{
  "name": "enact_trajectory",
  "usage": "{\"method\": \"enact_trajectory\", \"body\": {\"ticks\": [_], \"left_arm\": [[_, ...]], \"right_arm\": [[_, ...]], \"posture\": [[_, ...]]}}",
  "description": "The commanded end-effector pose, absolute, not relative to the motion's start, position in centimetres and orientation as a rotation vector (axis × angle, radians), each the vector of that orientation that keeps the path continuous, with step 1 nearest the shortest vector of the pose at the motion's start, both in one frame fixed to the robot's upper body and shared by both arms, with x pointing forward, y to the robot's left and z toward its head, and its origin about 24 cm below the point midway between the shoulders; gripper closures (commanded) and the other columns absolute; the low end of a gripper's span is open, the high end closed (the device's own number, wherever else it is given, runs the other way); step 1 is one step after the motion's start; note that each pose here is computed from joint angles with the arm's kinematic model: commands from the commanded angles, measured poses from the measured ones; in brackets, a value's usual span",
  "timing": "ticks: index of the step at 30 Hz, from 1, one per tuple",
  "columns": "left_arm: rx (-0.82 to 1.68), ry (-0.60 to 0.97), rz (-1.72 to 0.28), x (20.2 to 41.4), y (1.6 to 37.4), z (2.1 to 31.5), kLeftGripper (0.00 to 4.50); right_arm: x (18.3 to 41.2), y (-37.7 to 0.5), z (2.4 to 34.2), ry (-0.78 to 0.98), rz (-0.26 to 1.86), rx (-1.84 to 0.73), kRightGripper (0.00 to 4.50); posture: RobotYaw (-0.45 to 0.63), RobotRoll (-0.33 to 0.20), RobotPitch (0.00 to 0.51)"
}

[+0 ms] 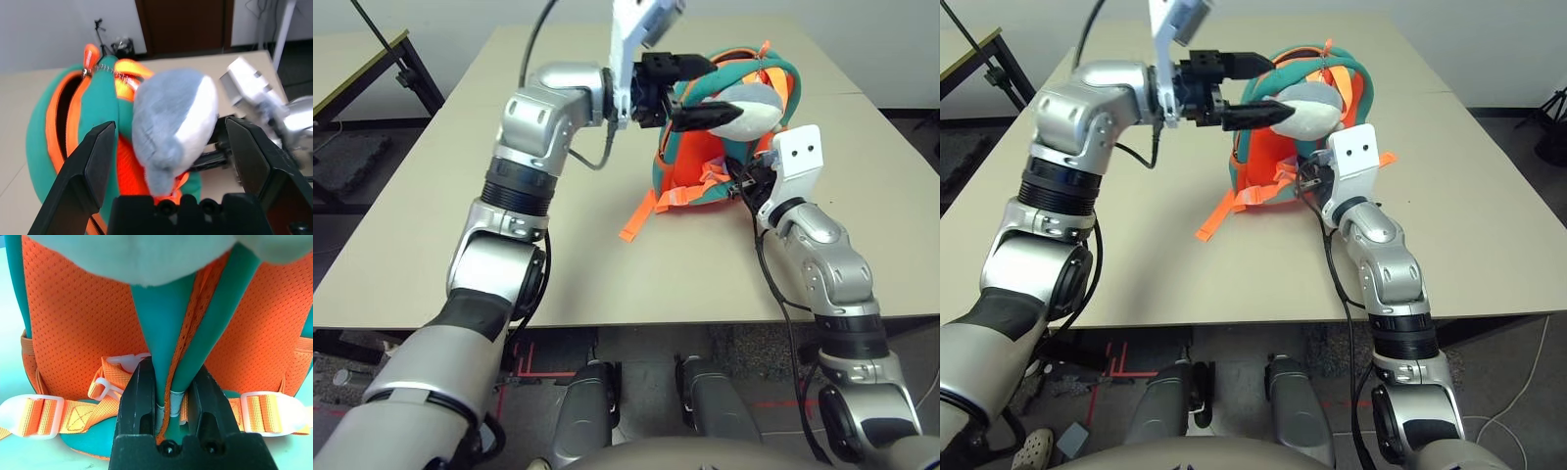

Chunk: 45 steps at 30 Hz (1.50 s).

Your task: Put the pencil case into the backpack and zip it.

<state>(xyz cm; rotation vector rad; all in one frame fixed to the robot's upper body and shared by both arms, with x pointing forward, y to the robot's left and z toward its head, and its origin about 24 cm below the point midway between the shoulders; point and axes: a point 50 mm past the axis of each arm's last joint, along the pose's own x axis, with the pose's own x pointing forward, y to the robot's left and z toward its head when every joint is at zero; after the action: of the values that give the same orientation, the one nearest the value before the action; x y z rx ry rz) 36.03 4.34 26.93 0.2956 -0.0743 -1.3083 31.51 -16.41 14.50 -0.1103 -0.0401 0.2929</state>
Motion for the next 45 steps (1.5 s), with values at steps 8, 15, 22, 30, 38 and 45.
{"method": "enact_trajectory", "body": {"ticks": [8,15,22,30,38,45], "left_arm": [[0.365,-0.081,-1.286,37.3,2.0,26.1,0.0],[0.351,-0.073,-1.267,37.7,1.5,25.5,0.38],[0.328,-0.069,-1.28,37.7,2.2,25.7,2.9],[0.286,-0.103,-1.238,37.5,5.3,27.8,4.36],[0.305,-0.078,-1.119,37.0,10.9,29.0,4.36],[0.285,0.056,-0.998,37.2,15.3,26.1,4.36]], "right_arm": [[31.3,-16.3,13.9,-0.014,0.284,-0.116,3.84],[31.3,-16.3,13.8,-0.013,0.282,-0.115,3.84],[31.2,-16.4,13.8,-0.01,0.282,-0.116,3.84],[31.3,-16.4,13.8,-0.009,0.285,-0.118,3.84],[31.4,-16.1,13.6,-0.004,0.295,-0.116,3.84],[31.6,-15.9,13.5,-0.002,0.309,-0.114,3.84]], "posture": [[-0.22,0.0,0.077],[-0.22,0.0,0.08],[-0.21,0.0,0.082],[-0.21,0.0,0.084],[-0.19,0.0,0.086],[-0.17,0.0,0.088]]}}
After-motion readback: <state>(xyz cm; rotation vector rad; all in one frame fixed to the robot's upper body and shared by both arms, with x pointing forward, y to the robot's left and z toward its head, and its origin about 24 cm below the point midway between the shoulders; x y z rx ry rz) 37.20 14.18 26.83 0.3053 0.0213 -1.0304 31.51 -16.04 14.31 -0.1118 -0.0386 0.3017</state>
